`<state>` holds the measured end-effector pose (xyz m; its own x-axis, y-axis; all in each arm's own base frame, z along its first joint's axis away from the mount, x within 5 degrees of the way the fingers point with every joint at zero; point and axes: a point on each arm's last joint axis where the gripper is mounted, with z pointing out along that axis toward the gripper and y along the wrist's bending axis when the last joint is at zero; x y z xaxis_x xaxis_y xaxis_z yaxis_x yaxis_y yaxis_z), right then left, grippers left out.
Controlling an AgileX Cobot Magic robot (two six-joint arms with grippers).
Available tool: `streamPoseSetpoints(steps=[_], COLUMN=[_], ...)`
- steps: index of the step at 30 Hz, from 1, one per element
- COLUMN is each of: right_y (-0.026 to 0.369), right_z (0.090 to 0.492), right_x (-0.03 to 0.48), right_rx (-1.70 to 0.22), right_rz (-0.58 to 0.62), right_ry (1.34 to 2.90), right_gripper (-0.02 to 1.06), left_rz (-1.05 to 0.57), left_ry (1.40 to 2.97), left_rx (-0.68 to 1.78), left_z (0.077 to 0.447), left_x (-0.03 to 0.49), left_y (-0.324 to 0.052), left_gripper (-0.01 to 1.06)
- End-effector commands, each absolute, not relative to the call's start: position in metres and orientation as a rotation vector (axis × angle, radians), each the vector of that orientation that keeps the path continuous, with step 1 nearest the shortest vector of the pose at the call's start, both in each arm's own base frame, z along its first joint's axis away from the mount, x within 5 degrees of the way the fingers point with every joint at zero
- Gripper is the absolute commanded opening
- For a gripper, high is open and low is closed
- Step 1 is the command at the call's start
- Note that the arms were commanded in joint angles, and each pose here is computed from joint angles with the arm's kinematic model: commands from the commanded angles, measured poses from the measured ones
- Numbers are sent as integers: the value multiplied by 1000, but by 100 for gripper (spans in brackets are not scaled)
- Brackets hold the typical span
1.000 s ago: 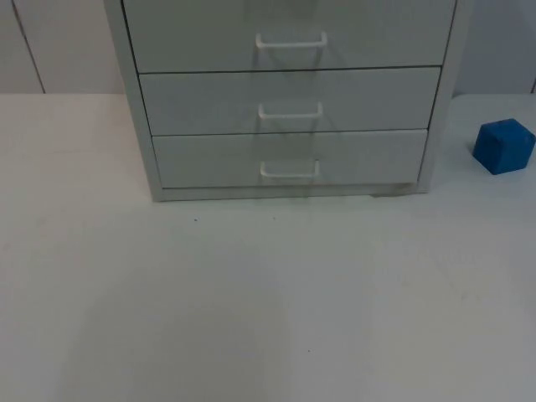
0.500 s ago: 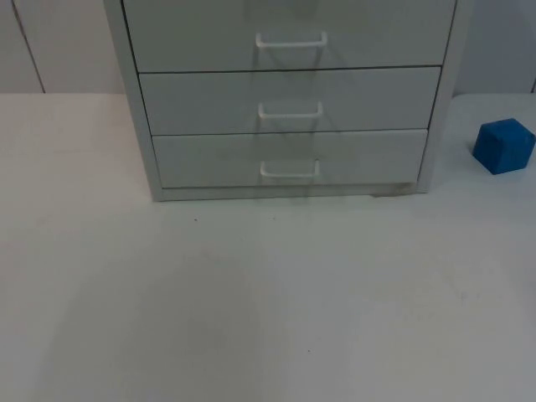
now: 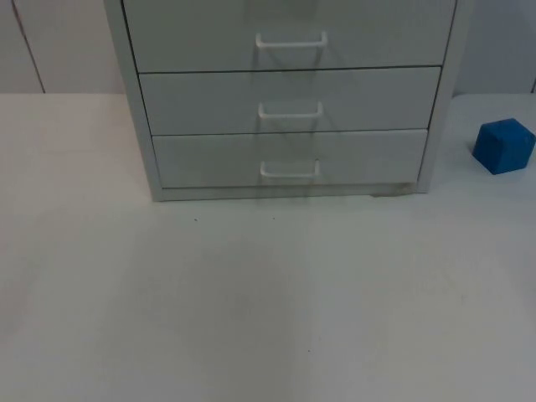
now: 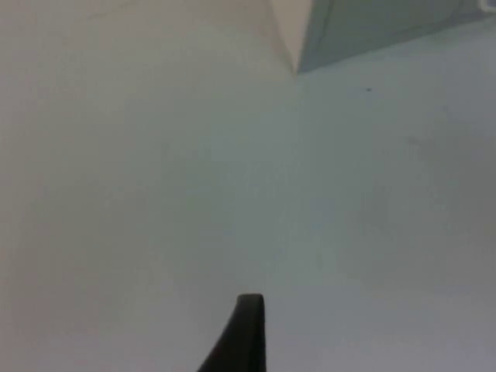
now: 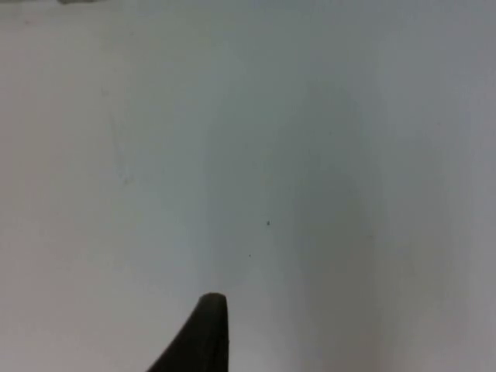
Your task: Open the drawer with the left hand, place the block into the drawer with the right hand, then close the drawer with the left hand.
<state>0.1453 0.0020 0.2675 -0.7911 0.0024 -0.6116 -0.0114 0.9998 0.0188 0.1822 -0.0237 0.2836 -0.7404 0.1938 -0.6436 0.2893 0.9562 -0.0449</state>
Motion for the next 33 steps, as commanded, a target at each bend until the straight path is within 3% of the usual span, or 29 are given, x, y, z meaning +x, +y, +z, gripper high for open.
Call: streamPoseSetpoints(steps=[1, 5, 9, 14, 19, 27, 33], right_y=[2, 2, 1, 1, 1, 0, 0], right_z=[272, 272, 272, 273, 274, 274, 274], right_x=[147, 148, 148, 149, 150, 150, 151], right_rx=[-19, -19, -21, -25, -28, -36, -40], right_rz=[19, 19, 14, 12, 7, -8, -16], right_ry=[2460, 2455, 2453, 2435, 2423, 2415, 2413], right_gripper=[104, 104, 104, 104, 104, 104, 104], left_rz=[-230, -227, -121, 140, 281, 278, 378], left_ry=[2399, 2348, 2275, 2077, 1995, 1915, 1925], left_rx=[488, 704, 960, 1344, 1434, 1563, 1657], left_z=[285, 283, 277, 256, 228, 181, 151], left_x=[190, 201, 211, 223, 239, 252, 272], left_y=[-37, -60, -85, -128, -155, -186, -197], left_gripper=[85, 85, 85, 85, 85, 85, 79])
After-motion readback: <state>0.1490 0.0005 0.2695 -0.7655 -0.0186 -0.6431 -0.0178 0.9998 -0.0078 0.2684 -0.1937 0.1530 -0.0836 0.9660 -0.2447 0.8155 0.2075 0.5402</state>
